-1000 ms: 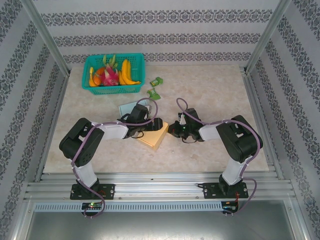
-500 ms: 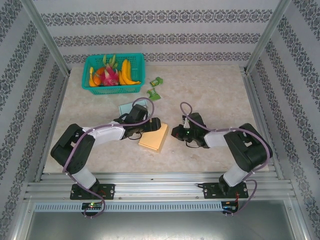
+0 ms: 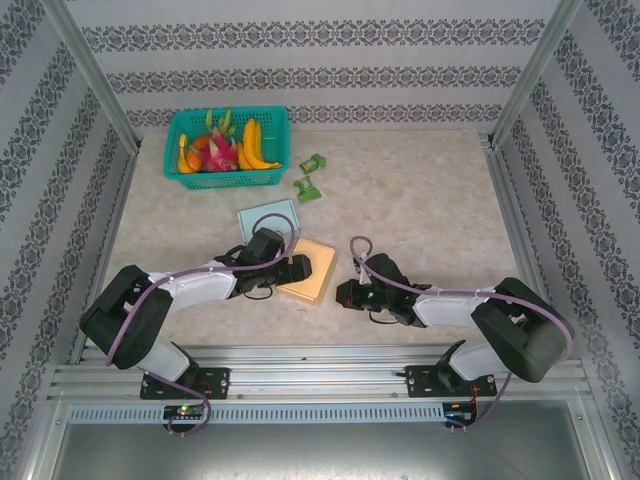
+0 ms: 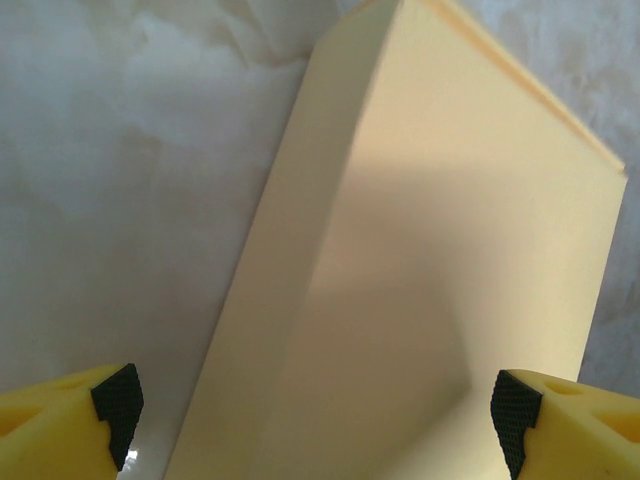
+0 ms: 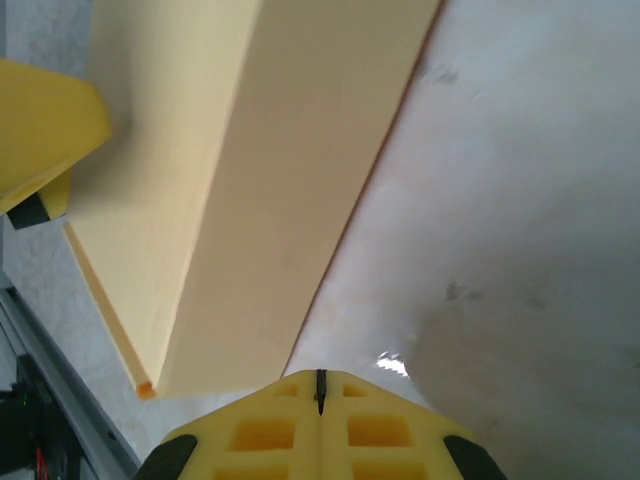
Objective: Fold the paper box
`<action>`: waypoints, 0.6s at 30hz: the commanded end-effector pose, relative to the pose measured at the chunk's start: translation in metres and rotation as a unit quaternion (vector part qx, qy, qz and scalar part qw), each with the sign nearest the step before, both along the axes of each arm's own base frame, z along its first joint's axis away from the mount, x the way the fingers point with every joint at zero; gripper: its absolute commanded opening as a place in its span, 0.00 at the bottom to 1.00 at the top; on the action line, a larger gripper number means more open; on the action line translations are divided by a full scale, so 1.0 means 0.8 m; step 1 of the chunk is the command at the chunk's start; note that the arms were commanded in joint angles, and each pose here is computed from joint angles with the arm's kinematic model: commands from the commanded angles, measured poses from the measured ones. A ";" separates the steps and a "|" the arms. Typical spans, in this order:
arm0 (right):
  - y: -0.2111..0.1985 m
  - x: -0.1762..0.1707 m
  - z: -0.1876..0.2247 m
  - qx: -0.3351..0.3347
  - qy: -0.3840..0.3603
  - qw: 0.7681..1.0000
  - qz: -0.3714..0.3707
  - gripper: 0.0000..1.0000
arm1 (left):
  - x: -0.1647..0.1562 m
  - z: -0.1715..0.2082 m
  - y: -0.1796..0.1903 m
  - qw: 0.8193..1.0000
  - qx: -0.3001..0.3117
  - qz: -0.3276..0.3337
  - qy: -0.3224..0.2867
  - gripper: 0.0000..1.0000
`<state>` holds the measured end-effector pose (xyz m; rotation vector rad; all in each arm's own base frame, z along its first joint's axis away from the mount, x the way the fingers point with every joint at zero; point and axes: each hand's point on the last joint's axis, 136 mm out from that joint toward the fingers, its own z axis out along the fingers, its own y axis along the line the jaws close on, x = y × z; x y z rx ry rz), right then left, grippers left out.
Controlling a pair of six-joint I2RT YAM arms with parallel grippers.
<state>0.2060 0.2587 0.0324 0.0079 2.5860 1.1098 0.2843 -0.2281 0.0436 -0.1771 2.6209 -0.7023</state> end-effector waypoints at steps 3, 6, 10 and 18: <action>0.020 -0.005 -0.009 -0.005 0.004 1.000 0.000 0.00 | -0.013 0.002 -0.008 1.000 0.002 -0.001 0.002 0.92; 0.029 -0.008 -0.014 -0.003 0.007 1.000 0.005 0.00 | -0.020 -0.001 -0.008 1.000 0.008 0.001 0.003 0.92; 0.041 -0.009 -0.016 0.006 0.010 1.000 0.007 0.00 | -0.031 -0.009 -0.013 1.000 0.011 0.007 0.010 0.92; 0.068 -0.005 -0.011 0.042 0.012 0.999 0.004 0.00 | -0.051 -0.012 -0.036 1.000 -0.017 0.024 0.011 0.92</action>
